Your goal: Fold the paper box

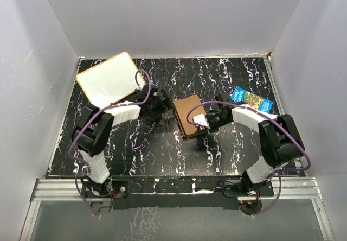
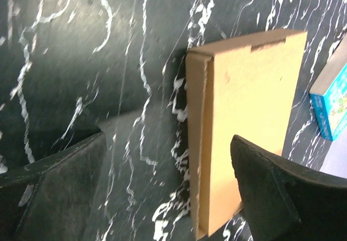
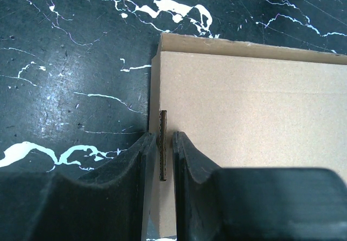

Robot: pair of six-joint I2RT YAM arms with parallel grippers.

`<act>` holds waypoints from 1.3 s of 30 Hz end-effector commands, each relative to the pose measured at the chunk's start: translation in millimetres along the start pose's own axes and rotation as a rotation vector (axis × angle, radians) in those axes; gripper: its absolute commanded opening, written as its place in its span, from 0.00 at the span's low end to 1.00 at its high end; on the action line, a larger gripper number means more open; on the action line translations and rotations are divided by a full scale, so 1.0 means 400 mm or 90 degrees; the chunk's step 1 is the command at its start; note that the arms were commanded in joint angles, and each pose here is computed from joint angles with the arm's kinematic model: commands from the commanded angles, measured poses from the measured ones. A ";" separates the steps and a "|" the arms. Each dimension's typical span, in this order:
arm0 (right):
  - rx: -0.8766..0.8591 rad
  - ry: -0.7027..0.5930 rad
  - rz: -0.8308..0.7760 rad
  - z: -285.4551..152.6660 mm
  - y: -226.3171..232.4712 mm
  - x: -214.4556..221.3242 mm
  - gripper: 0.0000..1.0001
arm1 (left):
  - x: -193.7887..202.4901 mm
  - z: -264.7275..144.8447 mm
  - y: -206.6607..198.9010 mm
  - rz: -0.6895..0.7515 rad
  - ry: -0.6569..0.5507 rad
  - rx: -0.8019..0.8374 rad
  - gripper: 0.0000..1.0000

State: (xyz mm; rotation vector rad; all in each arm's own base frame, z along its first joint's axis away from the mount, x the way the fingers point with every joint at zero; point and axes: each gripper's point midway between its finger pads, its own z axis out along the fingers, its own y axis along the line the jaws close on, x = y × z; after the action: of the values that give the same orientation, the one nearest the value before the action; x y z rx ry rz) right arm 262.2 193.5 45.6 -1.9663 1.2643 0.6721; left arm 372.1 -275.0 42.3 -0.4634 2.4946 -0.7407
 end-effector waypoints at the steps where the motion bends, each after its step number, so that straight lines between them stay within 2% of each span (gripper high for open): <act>1: -0.073 0.056 0.068 0.031 0.096 0.065 0.24 | -0.007 -0.087 -0.012 0.049 -0.040 0.037 0.97; 5: -0.073 0.056 0.068 0.031 0.096 0.065 0.24 | -0.007 -0.146 -0.017 0.059 -0.081 0.089 0.97; 11: -0.074 0.057 0.068 0.031 0.097 0.064 0.24 | 0.083 -0.177 -0.011 0.018 -0.035 0.204 0.95; 18: -0.073 0.058 0.070 0.031 0.096 0.065 0.24 | 0.196 -0.175 -0.024 0.004 -0.024 0.149 0.92; 26: -0.073 0.058 0.069 0.032 0.096 0.065 0.24 | 0.261 -0.114 -0.042 -0.021 -0.018 0.083 0.90; 28: -0.074 0.058 0.070 0.032 0.096 0.065 0.24 | 0.271 -0.099 -0.046 -0.021 -0.013 0.068 0.86; 32: -0.075 0.059 0.070 0.033 0.096 0.064 0.24 | 0.292 -0.076 -0.057 -0.039 0.003 0.054 0.71; 38: -0.074 0.059 0.071 0.033 0.096 0.065 0.24 | 0.340 -0.072 -0.050 -0.072 0.025 0.019 0.60; 39: -0.075 0.059 0.071 0.033 0.097 0.066 0.24 | 0.346 -0.075 -0.049 -0.079 0.026 0.015 0.55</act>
State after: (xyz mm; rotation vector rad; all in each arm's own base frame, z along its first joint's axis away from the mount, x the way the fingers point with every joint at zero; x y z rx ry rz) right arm 262.3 193.6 45.5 -1.9681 1.2683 0.6709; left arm 259.8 -343.6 36.5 -0.5173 2.4536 -0.9088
